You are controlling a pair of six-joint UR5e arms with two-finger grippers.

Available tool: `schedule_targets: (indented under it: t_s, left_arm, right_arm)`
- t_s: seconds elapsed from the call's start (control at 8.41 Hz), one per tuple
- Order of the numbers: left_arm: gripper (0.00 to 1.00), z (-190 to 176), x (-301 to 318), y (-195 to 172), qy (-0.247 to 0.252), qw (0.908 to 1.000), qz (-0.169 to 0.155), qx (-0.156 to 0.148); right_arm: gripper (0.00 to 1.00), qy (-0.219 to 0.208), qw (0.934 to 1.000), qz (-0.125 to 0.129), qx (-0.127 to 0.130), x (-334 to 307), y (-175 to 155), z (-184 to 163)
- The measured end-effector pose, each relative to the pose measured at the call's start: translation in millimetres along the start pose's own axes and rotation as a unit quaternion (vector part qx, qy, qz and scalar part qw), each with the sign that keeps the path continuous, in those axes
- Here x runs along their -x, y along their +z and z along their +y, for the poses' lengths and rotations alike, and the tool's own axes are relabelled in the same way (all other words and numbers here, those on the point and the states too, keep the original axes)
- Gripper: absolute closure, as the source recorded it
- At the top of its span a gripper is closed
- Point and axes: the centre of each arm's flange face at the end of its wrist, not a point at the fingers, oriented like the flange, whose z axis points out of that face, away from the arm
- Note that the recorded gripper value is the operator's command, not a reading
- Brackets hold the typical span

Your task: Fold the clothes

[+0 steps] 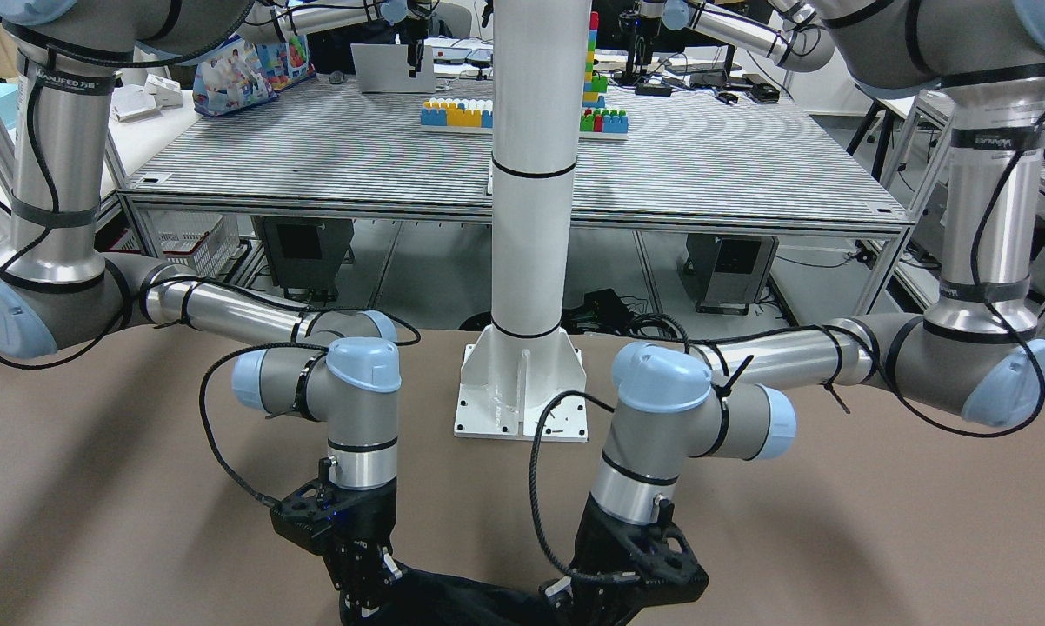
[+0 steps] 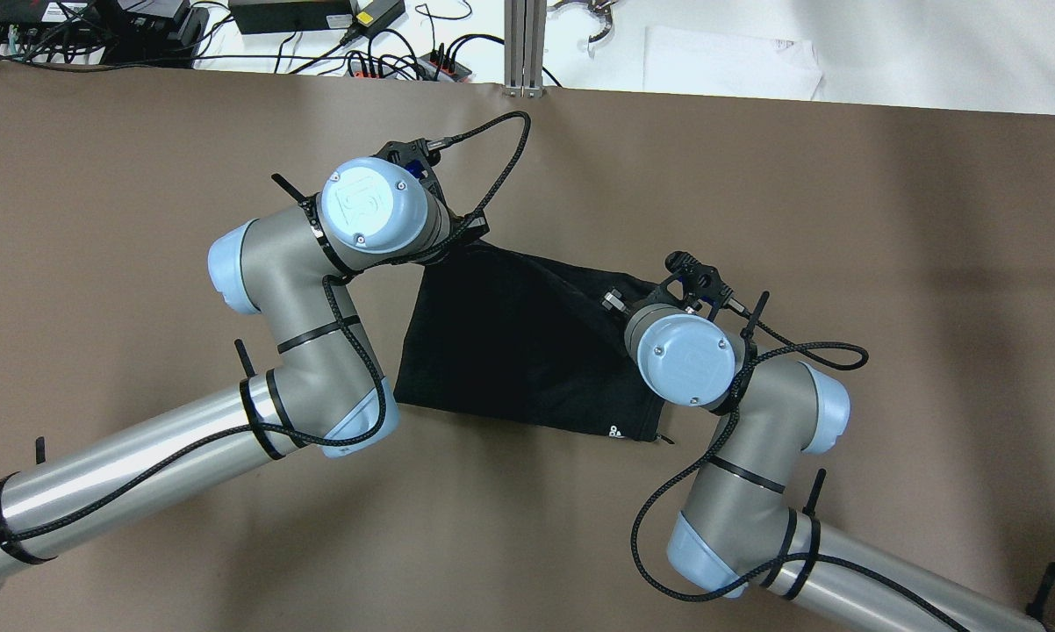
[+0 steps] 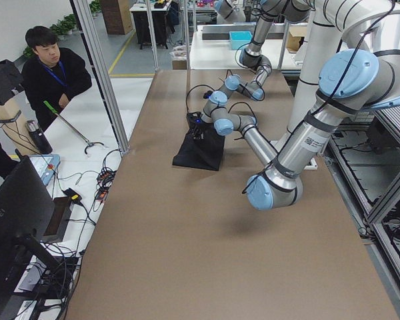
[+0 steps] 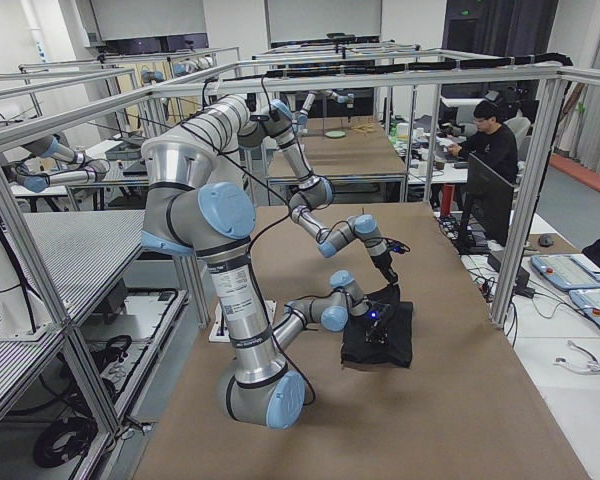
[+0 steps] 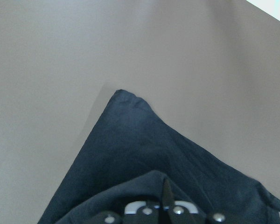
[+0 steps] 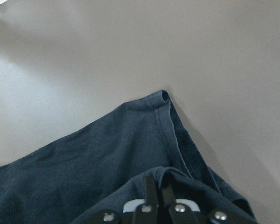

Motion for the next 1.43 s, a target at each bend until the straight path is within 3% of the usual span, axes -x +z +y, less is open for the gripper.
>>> schedule_targets:
  t_s: [0.12, 0.24, 0.48, 0.83, 1.07, 1.31, 1.43]
  left_arm:
    - [0.01, -5.0, 4.7, 23.7, 0.008, 1.0, 0.0, -0.002]
    - [0.0, -8.1, 8.8, 36.7, 0.023, 0.9997, 0.004, -0.004]
    - [0.0, -15.3, 9.2, 36.1, 0.042, 0.999, 0.016, -0.007]
    - [0.0, -43.5, 9.6, 12.2, 0.038, 0.9986, 0.038, 0.002]
    - [0.0, -53.5, 13.5, 9.2, 0.038, 0.9986, 0.038, 0.003]
    - [0.0, -57.5, 17.8, 9.8, 0.037, 0.9987, 0.036, 0.002]
    - [0.0, -58.4, 20.3, 10.9, 0.037, 0.9987, 0.034, 0.002]
  right_arm:
    - [0.17, -0.011, 0.9999, 0.005, -0.004, 0.2, 25.3, 0.6]
    - [0.09, -0.036, 0.9993, 0.007, -0.006, 0.8, 38.8, -1.6]
    - [0.08, -0.069, 0.9976, -0.002, -0.002, 13.9, 36.2, -21.1]
    - [0.12, -0.054, 0.9958, -0.046, 0.058, 42.6, -19.7, -56.5]
    - [0.18, -0.009, 0.9948, -0.055, 0.085, 36.0, -37.4, -35.1]
    - [0.28, 0.048, 0.994, -0.051, 0.084, 17.8, -38.2, 10.6]
    - [0.4, 0.056, 0.9942, -0.049, 0.078, 8.3, -36.1, 30.0]
